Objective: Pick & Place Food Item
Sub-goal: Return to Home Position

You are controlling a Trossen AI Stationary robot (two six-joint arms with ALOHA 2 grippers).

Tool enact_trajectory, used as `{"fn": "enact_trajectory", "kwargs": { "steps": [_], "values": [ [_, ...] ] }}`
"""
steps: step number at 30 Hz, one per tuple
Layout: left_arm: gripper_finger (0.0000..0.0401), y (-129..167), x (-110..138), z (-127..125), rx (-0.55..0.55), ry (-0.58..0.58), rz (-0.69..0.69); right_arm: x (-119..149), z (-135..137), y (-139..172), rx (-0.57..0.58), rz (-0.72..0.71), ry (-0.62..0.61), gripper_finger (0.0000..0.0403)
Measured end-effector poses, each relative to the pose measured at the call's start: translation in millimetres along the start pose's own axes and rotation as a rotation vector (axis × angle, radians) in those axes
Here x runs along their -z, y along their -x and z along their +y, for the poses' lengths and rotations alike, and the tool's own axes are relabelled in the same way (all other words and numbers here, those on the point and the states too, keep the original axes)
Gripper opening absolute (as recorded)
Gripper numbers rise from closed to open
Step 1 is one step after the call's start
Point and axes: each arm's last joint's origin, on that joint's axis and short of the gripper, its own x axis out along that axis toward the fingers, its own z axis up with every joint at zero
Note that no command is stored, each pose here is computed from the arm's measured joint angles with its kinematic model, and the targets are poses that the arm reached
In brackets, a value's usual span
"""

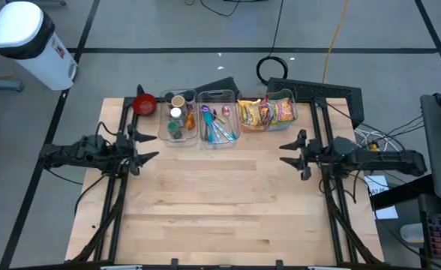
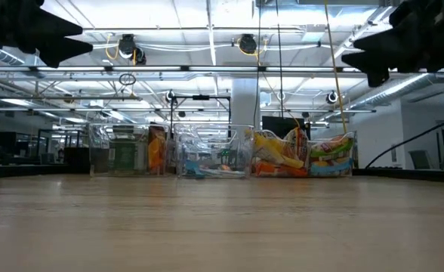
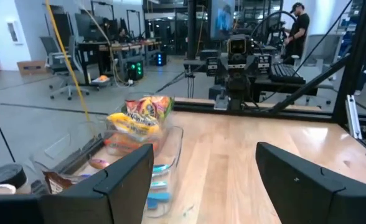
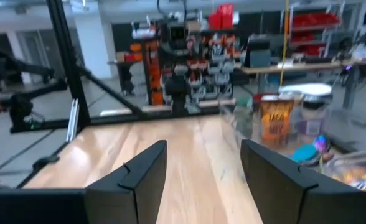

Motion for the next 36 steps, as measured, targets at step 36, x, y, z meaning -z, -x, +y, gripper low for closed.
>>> {"fn": "enact_trajectory", "kwargs": {
  "steps": [36],
  "values": [
    [0.0285,-19.5,42.7,-10.0,0.154,0.014,-0.052,5.8,-2.0,6.8,0.013,-0.213,-0.01,0.0196]
  ]
}}
